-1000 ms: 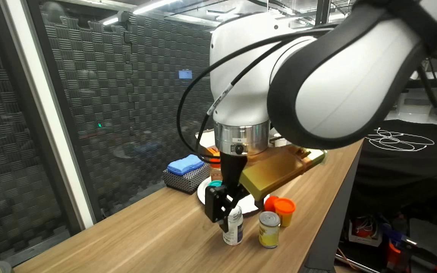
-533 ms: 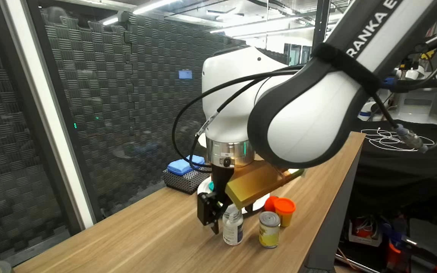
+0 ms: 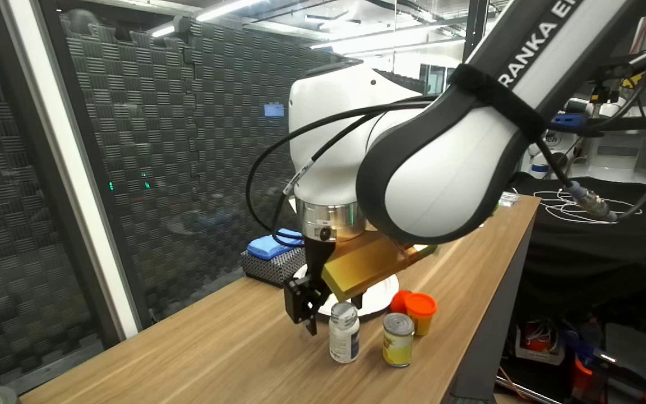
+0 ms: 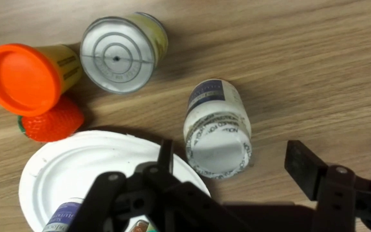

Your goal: Put the bottles on the tray

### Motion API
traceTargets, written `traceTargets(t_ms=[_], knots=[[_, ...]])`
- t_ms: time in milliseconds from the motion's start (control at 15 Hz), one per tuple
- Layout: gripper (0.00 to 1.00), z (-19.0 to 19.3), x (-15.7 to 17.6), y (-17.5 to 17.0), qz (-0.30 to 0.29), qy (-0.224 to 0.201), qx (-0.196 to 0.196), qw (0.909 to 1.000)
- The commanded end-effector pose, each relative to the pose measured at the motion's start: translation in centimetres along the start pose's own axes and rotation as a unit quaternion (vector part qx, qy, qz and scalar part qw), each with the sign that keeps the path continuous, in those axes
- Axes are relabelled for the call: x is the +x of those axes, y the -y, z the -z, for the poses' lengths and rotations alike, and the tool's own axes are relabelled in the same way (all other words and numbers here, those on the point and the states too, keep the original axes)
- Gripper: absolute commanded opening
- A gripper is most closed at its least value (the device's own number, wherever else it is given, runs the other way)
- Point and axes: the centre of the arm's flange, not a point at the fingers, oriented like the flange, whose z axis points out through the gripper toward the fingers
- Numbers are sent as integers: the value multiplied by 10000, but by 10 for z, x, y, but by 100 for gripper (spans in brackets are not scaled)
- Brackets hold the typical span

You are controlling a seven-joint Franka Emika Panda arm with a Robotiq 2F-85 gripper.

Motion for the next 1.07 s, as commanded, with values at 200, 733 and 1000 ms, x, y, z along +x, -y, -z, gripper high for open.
traceTargets(t_ms=[200,733,1000], knots=[[40,23,-16,7,34,-254,-194,9995],[22,39,-14,-5,-508,-400,-285,9975],[21,55,8,-26,-1258,-440,-151,9910]])
